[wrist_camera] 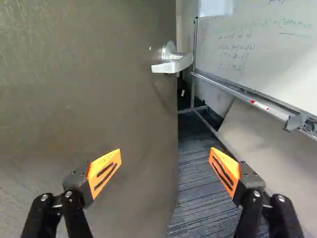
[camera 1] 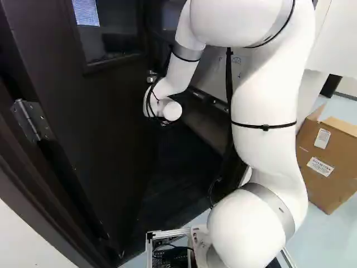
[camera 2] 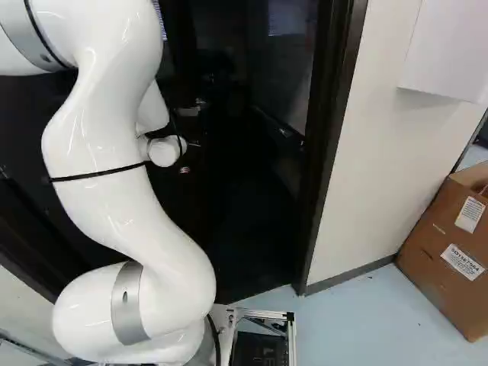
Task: Open the door and move inside
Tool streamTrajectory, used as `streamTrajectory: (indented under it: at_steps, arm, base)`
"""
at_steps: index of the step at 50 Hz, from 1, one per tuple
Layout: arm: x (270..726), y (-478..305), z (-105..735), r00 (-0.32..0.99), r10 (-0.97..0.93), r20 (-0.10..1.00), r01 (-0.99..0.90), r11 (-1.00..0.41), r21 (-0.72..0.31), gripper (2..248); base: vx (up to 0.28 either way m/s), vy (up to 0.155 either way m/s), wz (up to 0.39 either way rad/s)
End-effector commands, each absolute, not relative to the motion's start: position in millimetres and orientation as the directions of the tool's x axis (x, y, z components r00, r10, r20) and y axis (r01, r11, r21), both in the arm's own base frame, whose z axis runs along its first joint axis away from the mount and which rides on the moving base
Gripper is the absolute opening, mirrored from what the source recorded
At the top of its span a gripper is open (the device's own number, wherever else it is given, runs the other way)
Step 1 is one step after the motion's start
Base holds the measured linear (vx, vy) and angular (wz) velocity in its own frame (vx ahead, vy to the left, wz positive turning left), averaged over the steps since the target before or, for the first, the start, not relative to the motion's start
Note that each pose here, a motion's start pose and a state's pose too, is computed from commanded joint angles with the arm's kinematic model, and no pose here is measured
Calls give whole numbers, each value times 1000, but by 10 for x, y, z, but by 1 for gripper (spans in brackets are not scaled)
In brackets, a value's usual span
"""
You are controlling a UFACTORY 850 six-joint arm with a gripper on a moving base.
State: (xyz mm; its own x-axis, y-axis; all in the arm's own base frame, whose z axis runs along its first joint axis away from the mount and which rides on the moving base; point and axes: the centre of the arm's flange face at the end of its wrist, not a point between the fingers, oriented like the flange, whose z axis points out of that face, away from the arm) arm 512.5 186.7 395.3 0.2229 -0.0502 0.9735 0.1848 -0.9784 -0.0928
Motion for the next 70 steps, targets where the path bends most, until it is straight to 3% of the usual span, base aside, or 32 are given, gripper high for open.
streamTrajectory:
  at_steps: [70]
  arm:
    - [5176,2960,3901,175,39,984,435,-899,-42,247]
  base:
    - [0,-3,-11]
